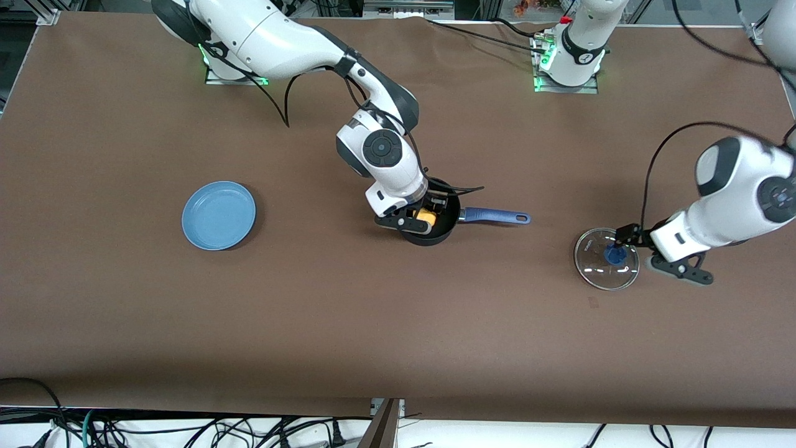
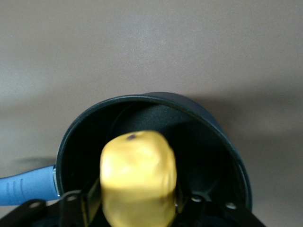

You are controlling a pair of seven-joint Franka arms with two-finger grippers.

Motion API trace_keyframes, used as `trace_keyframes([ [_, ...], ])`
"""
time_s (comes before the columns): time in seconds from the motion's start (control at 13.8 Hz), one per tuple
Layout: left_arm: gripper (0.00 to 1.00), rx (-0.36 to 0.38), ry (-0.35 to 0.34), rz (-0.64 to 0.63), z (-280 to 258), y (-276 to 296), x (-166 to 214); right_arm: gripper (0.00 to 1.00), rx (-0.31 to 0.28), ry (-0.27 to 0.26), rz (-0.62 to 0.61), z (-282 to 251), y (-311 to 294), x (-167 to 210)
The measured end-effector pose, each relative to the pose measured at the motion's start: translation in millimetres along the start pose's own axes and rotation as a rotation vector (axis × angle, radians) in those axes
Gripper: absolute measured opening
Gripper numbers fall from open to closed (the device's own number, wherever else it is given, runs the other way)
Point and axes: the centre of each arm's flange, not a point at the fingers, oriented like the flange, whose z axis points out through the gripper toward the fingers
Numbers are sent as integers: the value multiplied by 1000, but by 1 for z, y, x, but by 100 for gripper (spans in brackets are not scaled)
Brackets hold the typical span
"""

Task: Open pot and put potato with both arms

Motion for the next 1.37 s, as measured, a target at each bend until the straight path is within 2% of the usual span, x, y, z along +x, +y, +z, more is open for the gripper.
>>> trace_keyframes([
  [0.14,100,37,-20,7,-68,12,-9,94,-17,-5,2,-6,0,3],
  [0.22,100,56,-30,8,-97,16,-11,100,-37,-11,4,-14,-1,7],
  [0.51,100,98,-28,16,-166,58,-11,100,-116,-29,-32,-95,6,41],
  [0.79,100,139,-25,-7,-191,85,-10,100,-141,-21,-126,-176,55,102],
  [0.94,100,98,-30,-46,-198,100,-9,100,-186,-54,-155,-209,93,128],
  [1.08,100,46,-28,-129,-210,88,-19,100,-237,-104,-173,-239,135,149],
  [1.37,100,61,-52,-213,-225,51,-44,100,-299,-172,-226,-303,237,195],
])
